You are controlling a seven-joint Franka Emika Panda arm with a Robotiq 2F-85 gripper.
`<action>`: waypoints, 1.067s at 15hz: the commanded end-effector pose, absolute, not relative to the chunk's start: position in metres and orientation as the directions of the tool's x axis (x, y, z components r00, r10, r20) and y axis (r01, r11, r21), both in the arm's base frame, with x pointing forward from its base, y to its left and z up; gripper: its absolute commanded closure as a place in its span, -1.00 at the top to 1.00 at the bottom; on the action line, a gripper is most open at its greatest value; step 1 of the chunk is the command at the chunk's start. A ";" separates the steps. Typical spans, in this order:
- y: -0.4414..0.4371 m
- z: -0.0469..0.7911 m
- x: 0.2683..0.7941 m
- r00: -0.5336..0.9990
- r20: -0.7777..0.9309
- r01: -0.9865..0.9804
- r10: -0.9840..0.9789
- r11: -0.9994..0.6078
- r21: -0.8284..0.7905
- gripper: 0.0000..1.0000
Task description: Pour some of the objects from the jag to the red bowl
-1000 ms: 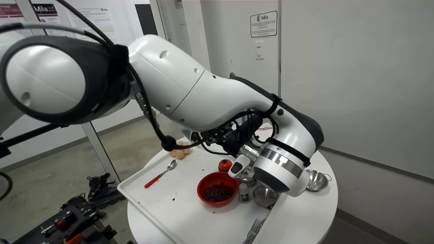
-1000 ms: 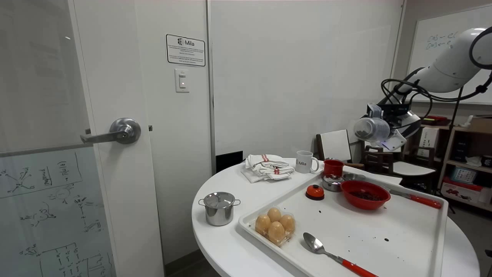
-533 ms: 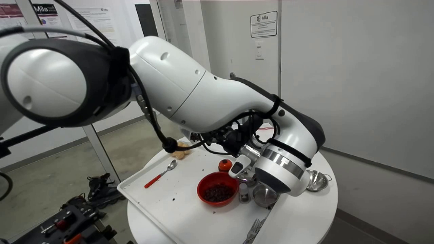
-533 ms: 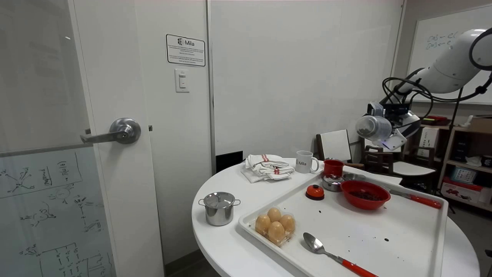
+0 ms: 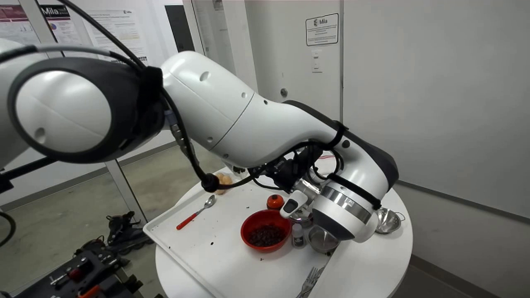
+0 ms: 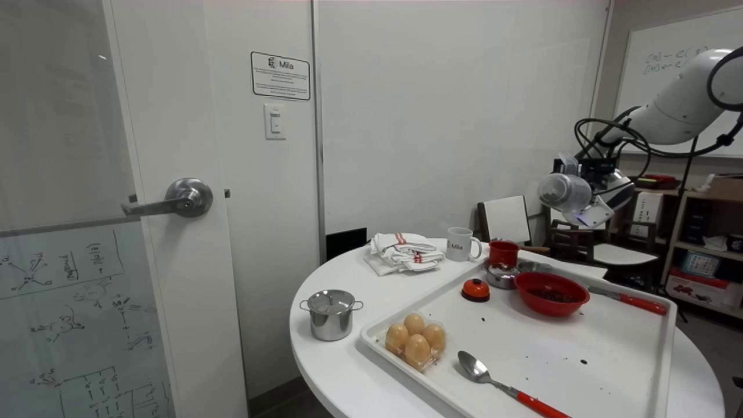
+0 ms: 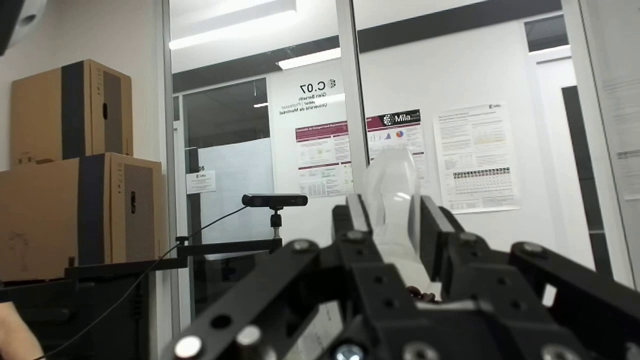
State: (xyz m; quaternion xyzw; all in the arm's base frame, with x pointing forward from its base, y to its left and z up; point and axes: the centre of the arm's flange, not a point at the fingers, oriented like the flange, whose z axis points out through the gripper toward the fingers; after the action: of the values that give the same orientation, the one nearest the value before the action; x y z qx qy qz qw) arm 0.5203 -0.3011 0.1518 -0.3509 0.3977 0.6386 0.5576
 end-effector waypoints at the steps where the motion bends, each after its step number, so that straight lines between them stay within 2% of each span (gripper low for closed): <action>1: -0.311 0.150 0.532 -0.147 -0.872 -0.989 0.467 -0.084 0.121 -0.79; 8: -0.309 0.150 0.532 -0.151 -0.874 -0.989 0.462 -0.076 0.130 -0.79; 16: -0.289 0.156 0.538 -0.173 -0.941 -0.985 0.291 -0.065 0.160 -0.79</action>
State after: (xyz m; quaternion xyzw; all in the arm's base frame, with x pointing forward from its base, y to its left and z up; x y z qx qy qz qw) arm 0.5332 -0.2962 0.1476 -0.3580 0.4257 0.6345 0.5366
